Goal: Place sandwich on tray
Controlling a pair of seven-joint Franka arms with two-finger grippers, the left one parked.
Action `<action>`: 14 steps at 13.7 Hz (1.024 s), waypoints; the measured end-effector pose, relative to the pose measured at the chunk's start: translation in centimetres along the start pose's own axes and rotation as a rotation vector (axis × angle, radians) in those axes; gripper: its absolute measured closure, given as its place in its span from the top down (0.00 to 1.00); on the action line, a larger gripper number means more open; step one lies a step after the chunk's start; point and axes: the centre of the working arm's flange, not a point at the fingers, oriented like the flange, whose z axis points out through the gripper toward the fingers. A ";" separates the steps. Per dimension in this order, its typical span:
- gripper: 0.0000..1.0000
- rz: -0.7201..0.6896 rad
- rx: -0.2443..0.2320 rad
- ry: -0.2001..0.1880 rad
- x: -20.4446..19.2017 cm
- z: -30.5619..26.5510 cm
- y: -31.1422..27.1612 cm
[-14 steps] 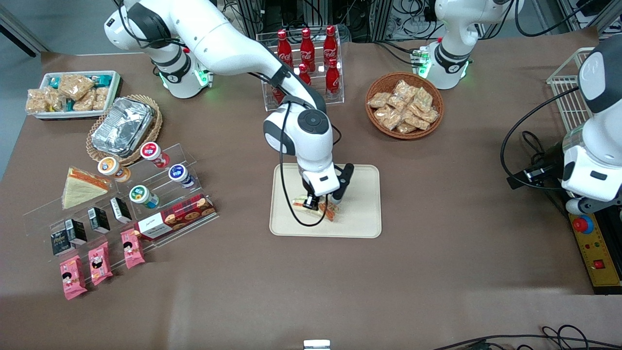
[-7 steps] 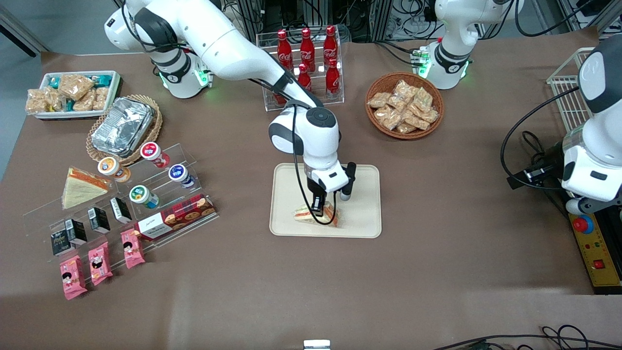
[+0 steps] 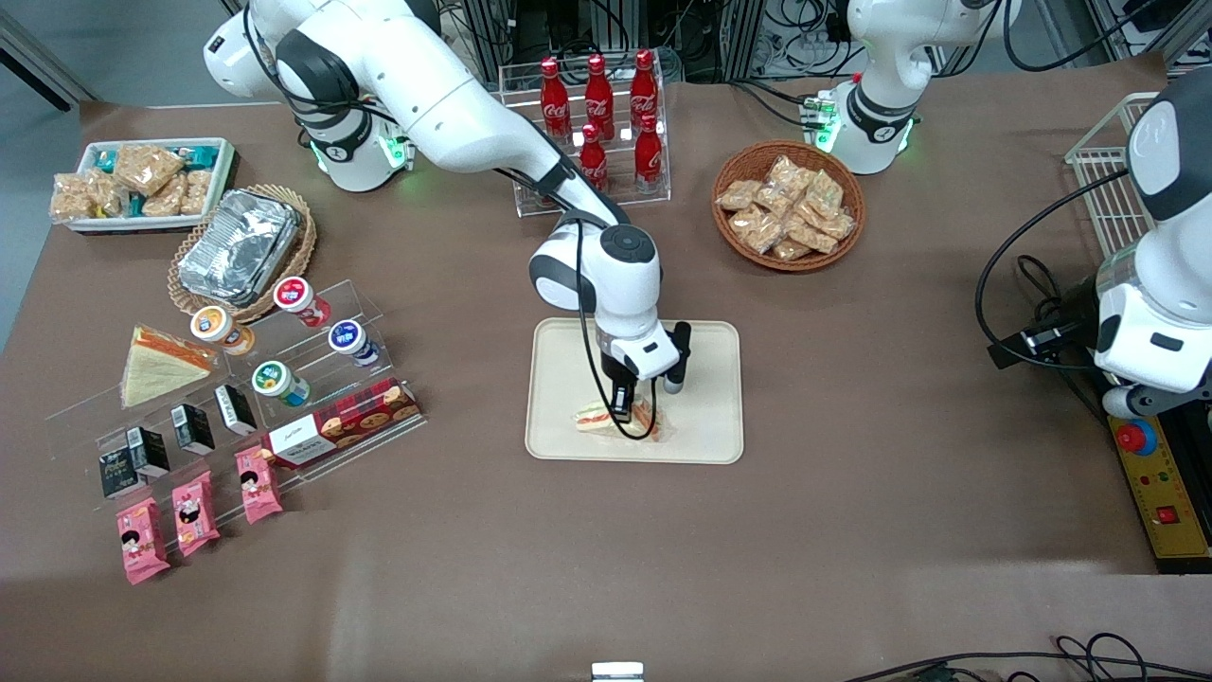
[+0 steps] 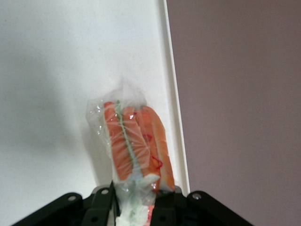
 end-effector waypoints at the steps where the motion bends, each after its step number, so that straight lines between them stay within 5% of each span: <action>1: 0.37 0.000 0.000 0.001 0.0 0.0 0.0; 7: 0.98 0.114 0.076 0.018 0.3 -3.0 1.5; 14: 1.00 0.387 0.279 -0.085 -5.5 -11.1 9.4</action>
